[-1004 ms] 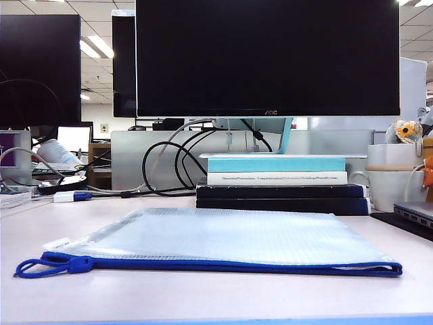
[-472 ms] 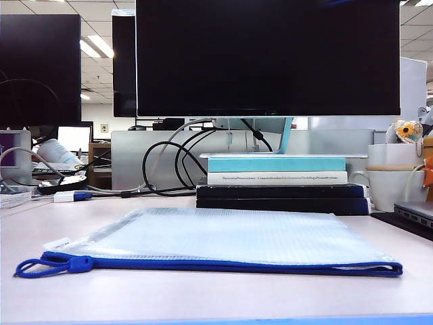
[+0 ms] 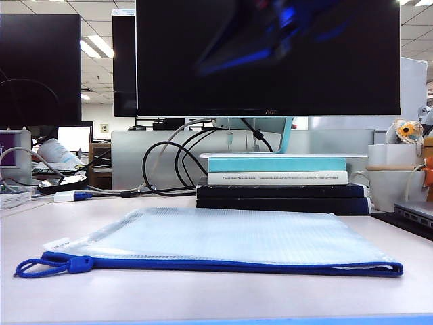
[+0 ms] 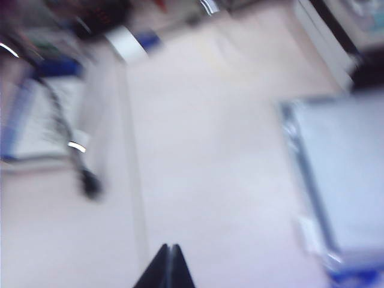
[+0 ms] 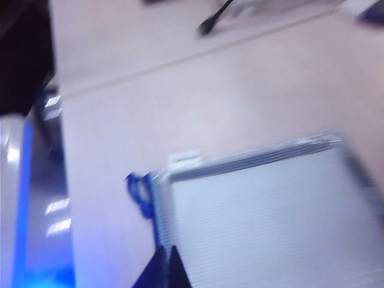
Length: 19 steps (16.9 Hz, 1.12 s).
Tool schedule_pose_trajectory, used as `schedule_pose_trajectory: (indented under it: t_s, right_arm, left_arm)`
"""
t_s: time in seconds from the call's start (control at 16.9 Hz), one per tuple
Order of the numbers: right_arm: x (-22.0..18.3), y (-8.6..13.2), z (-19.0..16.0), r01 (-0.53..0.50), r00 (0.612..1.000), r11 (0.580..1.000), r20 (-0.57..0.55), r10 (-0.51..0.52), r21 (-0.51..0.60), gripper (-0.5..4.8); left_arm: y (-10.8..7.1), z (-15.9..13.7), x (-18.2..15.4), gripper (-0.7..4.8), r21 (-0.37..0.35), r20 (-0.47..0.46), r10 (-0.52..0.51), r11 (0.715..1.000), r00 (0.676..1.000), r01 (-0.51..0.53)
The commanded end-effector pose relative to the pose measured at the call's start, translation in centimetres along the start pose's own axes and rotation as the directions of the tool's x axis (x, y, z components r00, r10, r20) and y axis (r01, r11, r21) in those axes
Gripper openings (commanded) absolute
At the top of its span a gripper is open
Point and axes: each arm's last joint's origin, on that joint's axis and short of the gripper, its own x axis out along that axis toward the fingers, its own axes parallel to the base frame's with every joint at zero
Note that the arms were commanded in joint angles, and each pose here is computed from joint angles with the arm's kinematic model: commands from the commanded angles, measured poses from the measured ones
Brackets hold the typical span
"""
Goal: Pick up the transparent plastic file bag with a blue zipper and close its zipper.
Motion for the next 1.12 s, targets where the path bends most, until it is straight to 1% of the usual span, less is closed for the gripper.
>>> schedule_pose_trajectory:
  t_s: [0.06, 0.12, 0.18, 0.24, 0.3, 0.35, 0.41, 0.47, 0.65, 0.77, 0.83, 1.12]
  right_arm:
    - [2.8, -0.2, -0.5, -0.035, 0.995, 0.995, -0.099, 0.026, -0.090, 0.01]
    - [3.8, -0.5, -1.0, -0.014, 0.989, 0.989, -0.145, -0.007, -0.146, 0.20]
    - [4.7, -0.6, -1.4, -0.005, 0.983, 0.984, -0.180, -0.028, -0.177, 0.58]
    - [6.7, -1.2, -2.5, -0.047, 0.969, 0.990, -0.249, 0.012, -0.136, 0.83]
    - [7.9, -0.8, -2.9, -0.080, 0.960, 0.988, -0.276, 0.042, -0.130, 1.50]
    - [8.2, -0.4, -2.9, -0.092, 0.959, 0.986, -0.279, 0.050, -0.139, 1.50]
    - [10.0, 1.1, -2.9, -0.143, 0.953, 0.970, -0.290, 0.083, -0.195, 1.49]
    - [12.1, 2.3, -3.2, -0.164, 0.943, 0.957, -0.321, 0.082, -0.238, 1.49]
    - [15.6, 2.7, -3.5, -0.225, 0.918, 0.945, -0.376, 0.124, -0.236, 1.48]
    - [16.7, 2.6, -2.8, -0.237, 0.914, 0.942, -0.383, 0.133, -0.237, 1.46]
    - [16.9, 2.5, -2.8, -0.237, 0.913, 0.942, -0.385, 0.134, -0.236, 1.36]
    - [17.3, 2.5, -3.6, -0.251, 0.899, 0.944, -0.413, 0.146, -0.213, 1.35]
  left_arm:
    - [0.1, 0.1, 1.5, -0.01, -0.028, -0.034, -0.121, 0.992, 0.992, 0.120]
    - [0.2, 0.1, 2.0, 0.24, -0.033, -0.048, -0.127, 0.992, 0.991, 0.125]
    - [0.2, 0.2, 2.4, 0.67, -0.032, -0.055, -0.132, 0.991, 0.990, 0.131]
    - [0.0, 0.4, 3.1, 1.26, -0.019, -0.057, -0.153, 0.988, 0.987, 0.152]
    - [-0.4, 0.6, 3.2, 1.25, -0.002, -0.049, -0.170, 0.985, 0.984, 0.170]
    - [-0.5, 0.7, 3.2, 1.25, 0.006, -0.042, -0.177, 0.984, 0.983, 0.178]
    - [-1.2, 1.1, 3.4, 1.19, 0.045, -0.015, -0.204, 0.978, 0.979, 0.204]
    - [-1.7, 1.4, 3.4, 1.19, 0.069, -0.004, -0.227, 0.972, 0.974, 0.227]
    - [-1.8, 1.3, 3.9, 1.19, 0.069, -0.019, -0.233, 0.970, 0.972, 0.234]
    - [-1.8, 1.3, 3.9, 1.19, 0.070, -0.019, -0.233, 0.970, 0.972, 0.233]
    - [-1.8, 1.3, 3.9, 1.19, 0.070, -0.019, -0.233, 0.970, 0.972, 0.233]
    - [-1.8, 1.3, 3.9, 1.20, 0.070, -0.019, -0.233, 0.970, 0.972, 0.234]
